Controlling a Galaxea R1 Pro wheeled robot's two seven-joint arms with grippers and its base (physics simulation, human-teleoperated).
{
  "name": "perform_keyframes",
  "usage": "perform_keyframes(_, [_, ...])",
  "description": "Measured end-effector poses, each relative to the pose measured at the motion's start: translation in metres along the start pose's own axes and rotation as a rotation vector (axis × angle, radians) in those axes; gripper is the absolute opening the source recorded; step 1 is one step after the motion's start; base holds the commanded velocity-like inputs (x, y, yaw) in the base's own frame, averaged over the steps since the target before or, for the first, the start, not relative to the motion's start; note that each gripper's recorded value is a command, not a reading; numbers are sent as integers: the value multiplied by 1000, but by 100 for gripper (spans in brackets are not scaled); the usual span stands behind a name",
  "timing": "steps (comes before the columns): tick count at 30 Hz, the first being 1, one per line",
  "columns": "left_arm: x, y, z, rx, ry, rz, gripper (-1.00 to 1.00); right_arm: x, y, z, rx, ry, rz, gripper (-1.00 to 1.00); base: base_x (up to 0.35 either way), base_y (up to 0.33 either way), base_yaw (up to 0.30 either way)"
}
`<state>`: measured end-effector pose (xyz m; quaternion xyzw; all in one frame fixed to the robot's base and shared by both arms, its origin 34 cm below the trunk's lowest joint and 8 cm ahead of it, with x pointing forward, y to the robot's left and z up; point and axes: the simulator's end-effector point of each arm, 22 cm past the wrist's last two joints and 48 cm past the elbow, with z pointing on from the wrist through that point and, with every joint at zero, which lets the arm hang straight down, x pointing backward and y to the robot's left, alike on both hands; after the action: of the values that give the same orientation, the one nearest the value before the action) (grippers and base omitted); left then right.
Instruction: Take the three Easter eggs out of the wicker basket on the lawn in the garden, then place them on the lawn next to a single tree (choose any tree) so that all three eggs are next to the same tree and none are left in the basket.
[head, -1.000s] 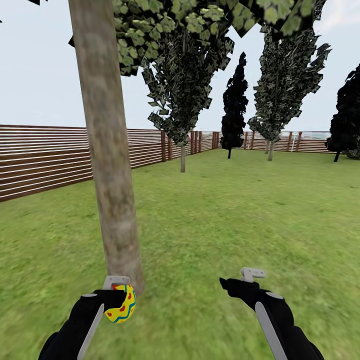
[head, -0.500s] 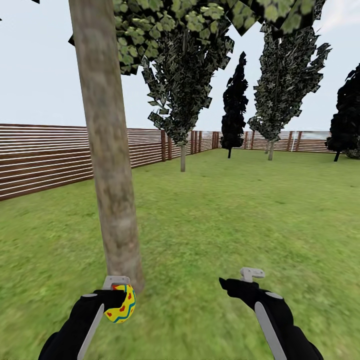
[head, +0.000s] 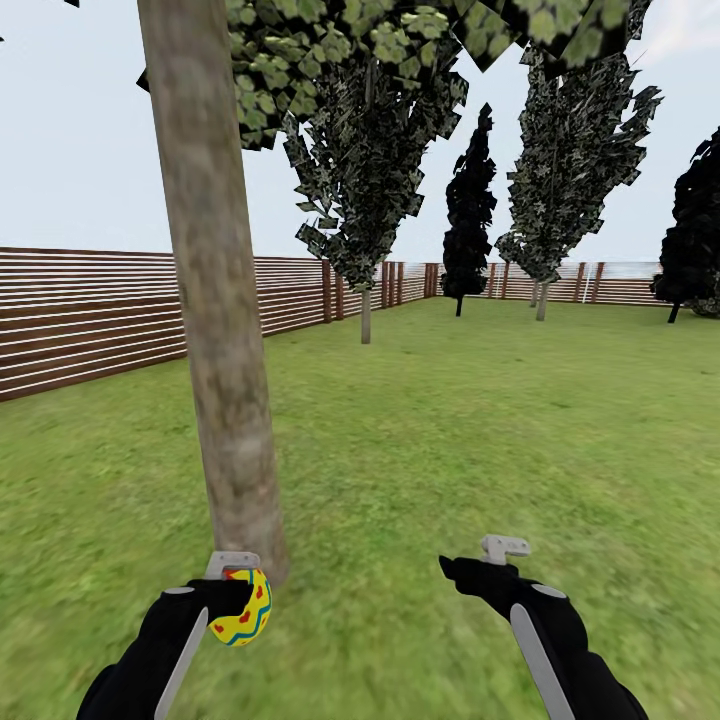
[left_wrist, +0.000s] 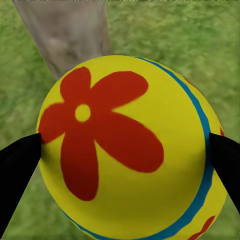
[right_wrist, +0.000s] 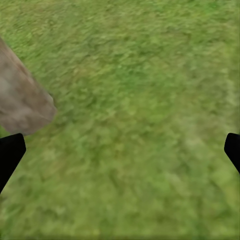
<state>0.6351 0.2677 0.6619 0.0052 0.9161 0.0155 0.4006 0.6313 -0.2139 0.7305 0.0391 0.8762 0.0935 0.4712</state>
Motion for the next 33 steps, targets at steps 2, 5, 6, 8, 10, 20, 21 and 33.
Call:
perform_keyframes(2, [0, 0, 0, 0, 0, 0, -100, 0, -1, 0, 1, 0, 0, 100, 0, 0, 0])
perform_keyframes(5, [0, 0, 0, 0, 0, 0, -100, 0, -1, 0, 1, 0, -1, 100, 59, 0, 0])
perform_keyframes(6, [0, 0, 0, 0, 0, 1, -100, 0, -1, 0, 1, 0, -1, 100, 195, 0, 0])
perform_keyframes(8, [0, 0, 0, 0, 0, 1, -100, 0, -1, 0, 1, 0, -1, 100, 243, -38, 0])
perform_keyframes(10, [0, 0, 0, 0, 0, 1, -100, 0, 0, 0, 1, 1, 0, 100, 152, -27, 0])
perform_keyframes(20, [0, 0, 0, -2, 1, 3, -100, 1, 5, 0, -8, 1, 1, 100, 148, -43, 72])
perform_keyframes(21, [0, 0, 0, -2, 1, 3, -100, 1, 5, 0, -7, 1, 1, 100, 155, -130, 24])
perform_keyframes(33, [0, 0, 0, 0, 1, 1, -100, 1, 5, 0, -7, 2, -5, 100, 32, -28, 3])
